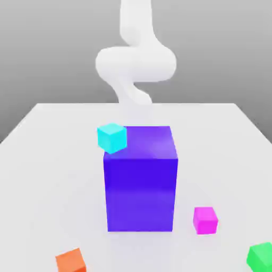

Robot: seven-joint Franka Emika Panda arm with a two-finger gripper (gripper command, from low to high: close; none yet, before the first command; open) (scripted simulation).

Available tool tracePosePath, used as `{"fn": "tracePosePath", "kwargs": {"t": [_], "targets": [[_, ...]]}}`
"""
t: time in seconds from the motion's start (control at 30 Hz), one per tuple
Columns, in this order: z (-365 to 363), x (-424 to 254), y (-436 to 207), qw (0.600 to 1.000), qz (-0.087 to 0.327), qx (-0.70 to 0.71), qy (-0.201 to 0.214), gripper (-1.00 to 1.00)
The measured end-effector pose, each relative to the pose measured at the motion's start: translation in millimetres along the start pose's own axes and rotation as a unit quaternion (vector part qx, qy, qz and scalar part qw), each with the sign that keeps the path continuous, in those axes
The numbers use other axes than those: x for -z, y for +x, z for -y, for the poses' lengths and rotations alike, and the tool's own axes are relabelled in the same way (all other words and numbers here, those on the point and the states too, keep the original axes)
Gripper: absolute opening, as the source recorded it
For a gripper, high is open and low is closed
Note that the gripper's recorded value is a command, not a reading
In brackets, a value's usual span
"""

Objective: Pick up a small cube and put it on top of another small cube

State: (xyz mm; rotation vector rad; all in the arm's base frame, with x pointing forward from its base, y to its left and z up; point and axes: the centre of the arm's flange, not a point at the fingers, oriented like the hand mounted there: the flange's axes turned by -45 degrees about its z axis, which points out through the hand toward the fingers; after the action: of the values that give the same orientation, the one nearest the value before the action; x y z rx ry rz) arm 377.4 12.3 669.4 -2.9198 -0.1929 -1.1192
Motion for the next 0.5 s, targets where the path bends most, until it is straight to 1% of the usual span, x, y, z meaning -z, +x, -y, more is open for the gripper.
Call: {"fn": "tracePosePath", "kwargs": {"t": [0.1,0.23,0.37,0.5], "targets": [[18.7,-63.1,-11.0,0.995,0.040,0.079,0.035,0.00],[49.8,-138.0,-37.3,0.977,0.086,0.181,0.079,0.00],[84.8,-203.8,-76.4,0.943,0.128,0.282,0.121,0.00],[119.2,-259.0,-126.9,0.896,0.164,0.381,0.161,0.00]]}}
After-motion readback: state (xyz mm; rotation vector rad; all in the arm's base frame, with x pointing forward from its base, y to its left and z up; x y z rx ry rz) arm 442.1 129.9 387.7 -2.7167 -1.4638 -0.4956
